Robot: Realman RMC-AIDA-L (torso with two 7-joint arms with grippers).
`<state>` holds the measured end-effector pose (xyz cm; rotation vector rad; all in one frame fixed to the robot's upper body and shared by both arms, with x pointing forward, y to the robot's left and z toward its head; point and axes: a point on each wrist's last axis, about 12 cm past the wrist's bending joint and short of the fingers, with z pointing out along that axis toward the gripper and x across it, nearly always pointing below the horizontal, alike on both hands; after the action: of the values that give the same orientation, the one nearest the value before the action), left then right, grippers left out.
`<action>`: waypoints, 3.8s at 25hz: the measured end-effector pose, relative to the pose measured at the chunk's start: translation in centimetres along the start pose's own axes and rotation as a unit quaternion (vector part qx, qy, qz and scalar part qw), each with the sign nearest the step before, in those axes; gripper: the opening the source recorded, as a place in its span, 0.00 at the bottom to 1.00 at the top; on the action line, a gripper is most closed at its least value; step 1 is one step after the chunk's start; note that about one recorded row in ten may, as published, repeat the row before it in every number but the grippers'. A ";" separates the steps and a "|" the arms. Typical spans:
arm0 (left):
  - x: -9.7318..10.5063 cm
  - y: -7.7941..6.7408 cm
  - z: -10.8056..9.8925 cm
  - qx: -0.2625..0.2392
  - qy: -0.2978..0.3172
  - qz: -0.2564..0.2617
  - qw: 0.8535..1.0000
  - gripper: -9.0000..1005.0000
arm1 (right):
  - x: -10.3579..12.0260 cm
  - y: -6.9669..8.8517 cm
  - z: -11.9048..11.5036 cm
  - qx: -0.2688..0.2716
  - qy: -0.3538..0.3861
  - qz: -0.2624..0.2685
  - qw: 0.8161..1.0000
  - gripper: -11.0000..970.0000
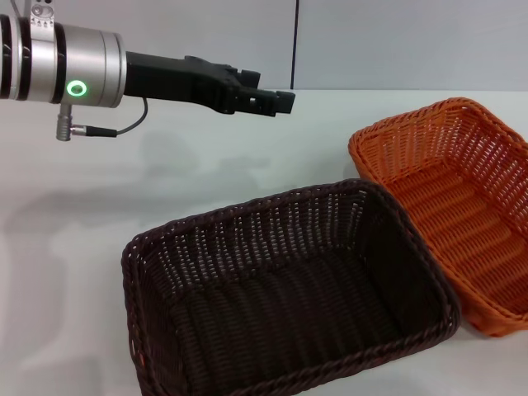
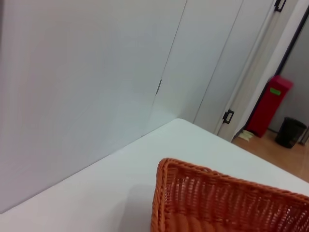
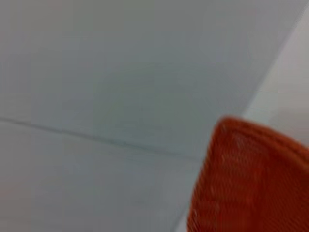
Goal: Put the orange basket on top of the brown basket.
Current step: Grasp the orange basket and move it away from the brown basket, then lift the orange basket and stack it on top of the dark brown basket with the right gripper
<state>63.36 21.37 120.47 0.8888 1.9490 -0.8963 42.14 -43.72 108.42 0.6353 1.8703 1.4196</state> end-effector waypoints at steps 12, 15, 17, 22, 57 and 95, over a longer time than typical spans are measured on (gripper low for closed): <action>0.7 0.2 0.9 0.002 0.035 -0.001 0.999 0.82 | -2.1 -0.2 -2.2 0.149 0.075 0.011 0.986 0.75; 0.4 0.1 1.4 0.007 0.050 0.005 0.999 0.82 | -2.9 -0.4 -1.5 0.176 0.085 0.013 0.981 0.75; 0.4 0.0 1.6 0.009 0.054 0.008 0.998 0.82 | -3.0 -0.3 -1.2 0.172 0.086 0.012 0.981 0.75; 0.7 -0.6 2.5 0.017 0.076 0.018 0.997 0.82 | -3.2 0.0 0.0 0.159 0.101 0.008 0.982 0.74; 2.3 -0.5 2.5 0.025 0.086 -0.006 0.996 0.82 | -2.8 -1.4 5.5 0.163 0.094 -0.008 0.982 0.74; 3.5 2.6 -0.4 -0.068 -0.081 -0.051 0.993 0.82 | -5.6 -0.2 -1.4 0.088 -0.135 -0.105 0.981 0.39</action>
<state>63.87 23.90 116.90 0.6221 1.9036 -0.8546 44.66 -48.77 109.76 0.6591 1.7966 0.9882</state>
